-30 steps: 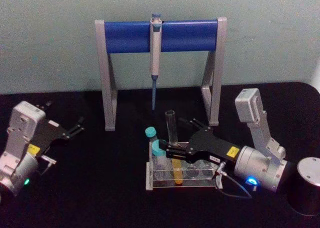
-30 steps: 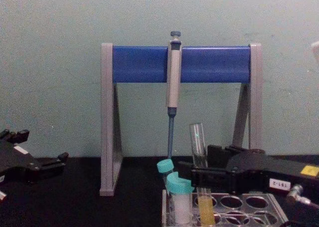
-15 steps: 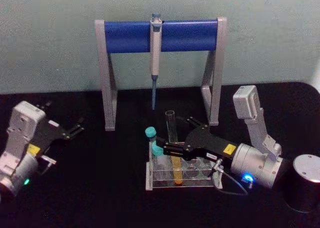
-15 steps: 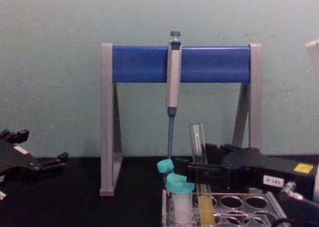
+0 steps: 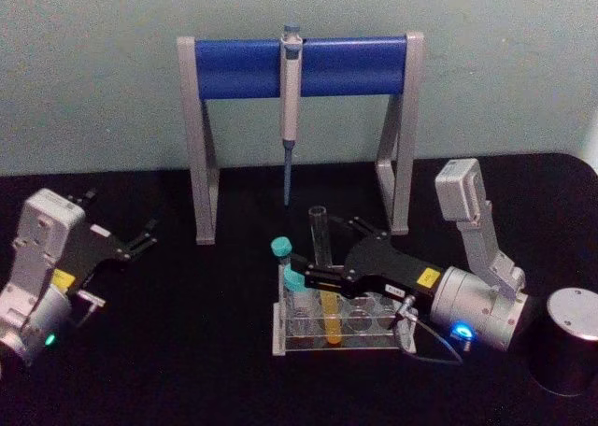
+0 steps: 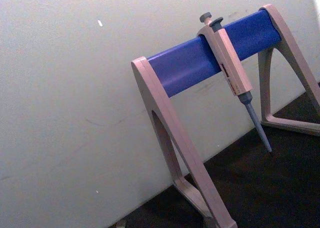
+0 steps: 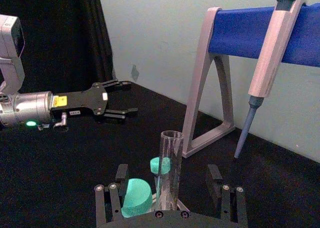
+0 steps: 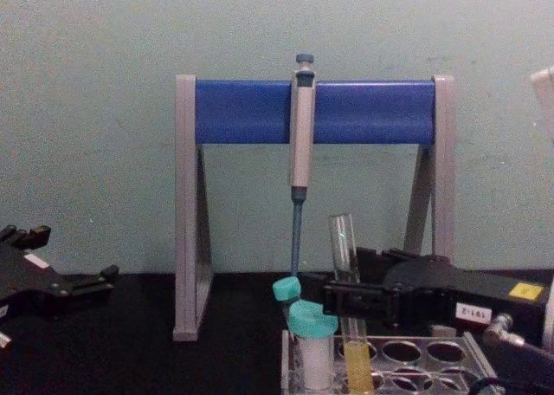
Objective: Pick up the test tube from the test tube rack, shake it, then place it back into the test tube rack.
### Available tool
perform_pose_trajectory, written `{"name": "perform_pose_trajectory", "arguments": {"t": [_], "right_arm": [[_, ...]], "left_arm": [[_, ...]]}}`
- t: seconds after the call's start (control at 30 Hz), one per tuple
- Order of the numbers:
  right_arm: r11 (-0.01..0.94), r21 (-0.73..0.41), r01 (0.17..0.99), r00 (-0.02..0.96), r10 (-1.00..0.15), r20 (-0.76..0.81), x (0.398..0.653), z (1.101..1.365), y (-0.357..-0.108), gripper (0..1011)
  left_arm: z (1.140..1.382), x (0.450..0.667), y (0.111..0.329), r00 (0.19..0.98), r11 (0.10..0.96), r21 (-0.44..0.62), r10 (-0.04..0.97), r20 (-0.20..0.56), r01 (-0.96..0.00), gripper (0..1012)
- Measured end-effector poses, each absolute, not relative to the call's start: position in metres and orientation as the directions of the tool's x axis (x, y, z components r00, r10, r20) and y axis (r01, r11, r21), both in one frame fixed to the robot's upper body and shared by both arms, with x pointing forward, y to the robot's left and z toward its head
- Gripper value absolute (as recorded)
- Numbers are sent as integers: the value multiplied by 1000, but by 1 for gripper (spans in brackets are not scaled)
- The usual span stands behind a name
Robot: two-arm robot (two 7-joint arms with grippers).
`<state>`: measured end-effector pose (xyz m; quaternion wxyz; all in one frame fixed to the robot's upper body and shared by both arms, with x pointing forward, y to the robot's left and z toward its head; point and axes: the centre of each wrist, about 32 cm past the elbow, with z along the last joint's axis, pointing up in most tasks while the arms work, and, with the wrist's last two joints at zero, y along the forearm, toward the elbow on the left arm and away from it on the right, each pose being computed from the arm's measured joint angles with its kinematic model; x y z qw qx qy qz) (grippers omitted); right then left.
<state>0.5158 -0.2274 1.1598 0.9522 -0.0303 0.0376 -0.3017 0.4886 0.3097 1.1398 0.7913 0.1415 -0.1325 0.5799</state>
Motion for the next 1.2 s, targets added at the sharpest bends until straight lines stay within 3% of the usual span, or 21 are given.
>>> {"name": "perform_pose_trajectory", "arguments": {"t": [0.23,0.5,0.7,0.9,0.93,1.03,1.2], "right_arm": [[816,-81,573,815,-577,-53,516,1160,-228,961],[815,-81,573,814,-578,-52,516,1160,-228,755],[815,-82,573,814,-578,-52,515,1160,-228,507],[815,-82,573,814,-578,-52,515,1160,-228,353],[815,-82,573,814,-578,-52,515,1160,-228,284],[815,-81,573,814,-578,-53,515,1160,-228,230],[815,-81,573,814,-578,-53,515,1160,-228,230]], "left_arm": [[1140,489,310,292,287,70,880,374,-955,1002],[1140,489,310,292,287,70,880,374,-955,1001],[1140,489,310,292,287,70,880,374,-955,1001],[1140,489,310,292,287,70,880,374,-955,1001],[1140,489,310,292,287,70,880,374,-955,1001],[1140,489,310,292,287,70,880,374,-955,1001],[1140,489,310,292,287,70,880,374,-955,1001]]}}
